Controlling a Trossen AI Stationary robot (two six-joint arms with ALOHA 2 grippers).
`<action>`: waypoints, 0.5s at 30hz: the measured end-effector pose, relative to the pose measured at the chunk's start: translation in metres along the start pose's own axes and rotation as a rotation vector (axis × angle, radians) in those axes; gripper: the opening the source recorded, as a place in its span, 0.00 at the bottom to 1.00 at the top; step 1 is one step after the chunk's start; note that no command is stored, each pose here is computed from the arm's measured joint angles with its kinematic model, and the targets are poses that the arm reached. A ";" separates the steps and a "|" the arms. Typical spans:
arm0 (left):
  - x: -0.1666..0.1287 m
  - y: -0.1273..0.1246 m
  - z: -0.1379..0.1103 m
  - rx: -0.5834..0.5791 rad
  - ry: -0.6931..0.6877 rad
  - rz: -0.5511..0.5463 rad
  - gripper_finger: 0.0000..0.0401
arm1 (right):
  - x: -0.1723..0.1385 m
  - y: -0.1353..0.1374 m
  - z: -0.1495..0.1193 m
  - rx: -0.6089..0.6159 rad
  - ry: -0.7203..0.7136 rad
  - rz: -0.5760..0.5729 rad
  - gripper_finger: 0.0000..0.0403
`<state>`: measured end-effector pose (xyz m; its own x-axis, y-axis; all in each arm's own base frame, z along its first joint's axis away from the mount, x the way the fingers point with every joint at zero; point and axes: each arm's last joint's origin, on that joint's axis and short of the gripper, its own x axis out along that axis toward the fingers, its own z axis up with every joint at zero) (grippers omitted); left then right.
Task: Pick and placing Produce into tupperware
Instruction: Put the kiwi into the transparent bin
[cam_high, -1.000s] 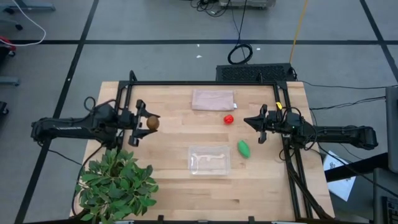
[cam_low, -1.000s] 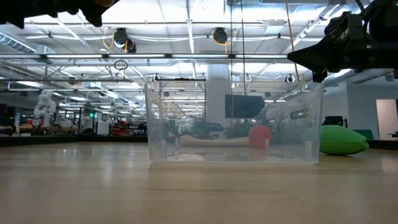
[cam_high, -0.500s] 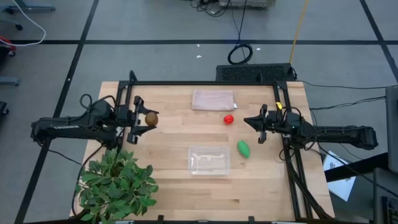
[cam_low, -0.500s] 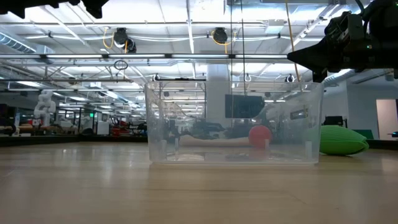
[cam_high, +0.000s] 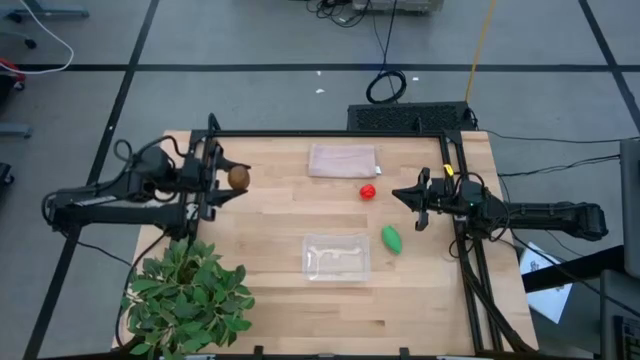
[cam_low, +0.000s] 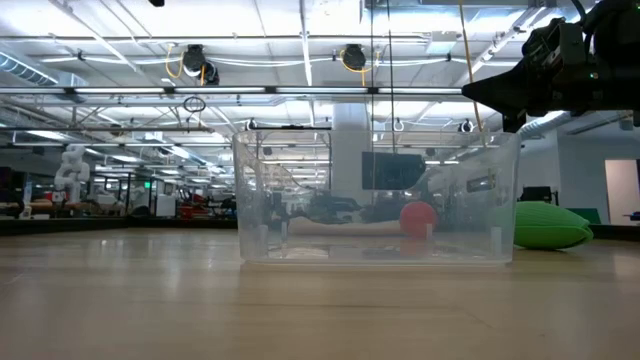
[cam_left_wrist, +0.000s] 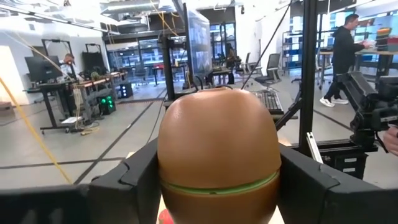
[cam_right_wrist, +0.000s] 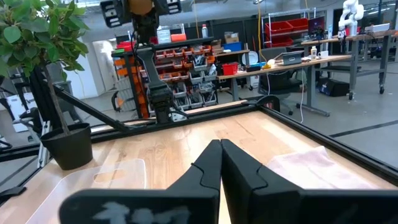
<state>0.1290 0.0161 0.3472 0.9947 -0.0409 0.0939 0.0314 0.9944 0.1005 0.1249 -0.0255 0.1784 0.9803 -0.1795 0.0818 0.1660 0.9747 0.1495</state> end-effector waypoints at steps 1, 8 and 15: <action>0.001 0.001 0.002 0.001 -0.001 -0.002 0.57 | 0.000 0.000 0.000 0.000 0.000 0.000 0.00; 0.015 0.006 0.015 -0.005 0.007 -0.038 0.61 | 0.000 0.000 0.000 0.000 0.000 0.000 0.00; 0.038 0.011 0.021 -0.018 0.043 -0.088 0.59 | 0.000 0.000 0.000 0.000 0.000 0.000 0.00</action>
<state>0.1649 0.0235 0.3724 0.9914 -0.1239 0.0426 0.1198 0.9888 0.0886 0.1249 -0.0255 0.1783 0.9804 -0.1795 0.0814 0.1661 0.9747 0.1495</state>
